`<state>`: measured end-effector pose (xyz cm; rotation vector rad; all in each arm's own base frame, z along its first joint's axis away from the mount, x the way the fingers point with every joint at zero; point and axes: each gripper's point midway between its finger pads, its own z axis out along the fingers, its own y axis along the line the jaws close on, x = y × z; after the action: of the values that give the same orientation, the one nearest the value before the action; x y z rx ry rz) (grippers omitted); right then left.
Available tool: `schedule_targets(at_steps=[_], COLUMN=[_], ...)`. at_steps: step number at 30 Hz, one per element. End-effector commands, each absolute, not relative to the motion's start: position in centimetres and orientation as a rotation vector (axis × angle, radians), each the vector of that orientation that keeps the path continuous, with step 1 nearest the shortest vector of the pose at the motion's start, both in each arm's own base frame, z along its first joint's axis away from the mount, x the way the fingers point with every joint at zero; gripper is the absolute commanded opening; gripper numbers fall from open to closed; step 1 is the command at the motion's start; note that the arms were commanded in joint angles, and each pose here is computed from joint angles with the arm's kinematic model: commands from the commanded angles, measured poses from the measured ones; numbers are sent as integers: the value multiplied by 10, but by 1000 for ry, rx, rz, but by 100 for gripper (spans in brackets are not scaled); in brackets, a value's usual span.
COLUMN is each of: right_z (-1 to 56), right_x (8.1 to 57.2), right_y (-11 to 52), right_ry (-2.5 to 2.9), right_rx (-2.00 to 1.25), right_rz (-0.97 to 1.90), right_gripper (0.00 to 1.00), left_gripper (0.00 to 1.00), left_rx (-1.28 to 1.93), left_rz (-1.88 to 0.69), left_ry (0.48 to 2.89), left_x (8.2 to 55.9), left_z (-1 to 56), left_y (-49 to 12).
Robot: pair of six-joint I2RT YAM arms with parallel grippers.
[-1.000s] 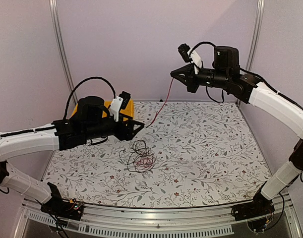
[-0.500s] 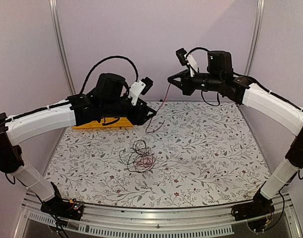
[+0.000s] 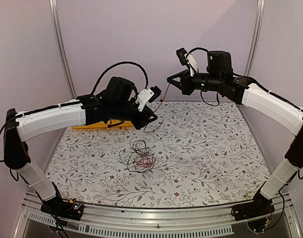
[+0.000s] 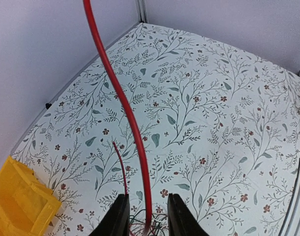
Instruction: Untangle the cables
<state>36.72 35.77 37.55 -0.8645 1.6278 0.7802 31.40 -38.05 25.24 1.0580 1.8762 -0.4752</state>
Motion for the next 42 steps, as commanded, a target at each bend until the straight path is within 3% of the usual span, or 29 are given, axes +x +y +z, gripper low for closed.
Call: schedule_targets(at_steps=[1,5,6,9,11,14,17,25,30,36,42], right_z=[388,383,381,369,337,272,250,254,247,230,214], right_x=[367,370,372,395,405,396,375,345,329,311,300], right_y=[359,358,356,325,291,256,240,220,222,222,216], right_ry=[1596,1609,1619,1715,1870,2066,2066,1989,2007,2063,2104], right_rx=[-855,-856,-848,-748,-629,-545,-629,-865,-885,-871,-853], right_rz=[803,786,773,743,824,843,756,566,623,707,708], right_gripper=[0,0,9,46,57,59,61,65,65,66,66], left_gripper=[25,9,5,0,0,0,0,0,0,0,0], left_rx=[1085,1072,1062,995,897,736,580,352,264,212,253], left_rz=[-484,-497,-496,-501,-498,-530,-433,-89,71,56,-72], left_ry=[1835,1823,1824,1873,1929,1997,2039,2022,2081,2112,2101], left_x=[321,325,327,337,352,373,398,443,471,496,517], left_z=[259,266,267,270,271,276,277,290,269,242,212], left_y=[-390,-390,-388,-369,-345,-304,-253,-138,-70,-17,-6])
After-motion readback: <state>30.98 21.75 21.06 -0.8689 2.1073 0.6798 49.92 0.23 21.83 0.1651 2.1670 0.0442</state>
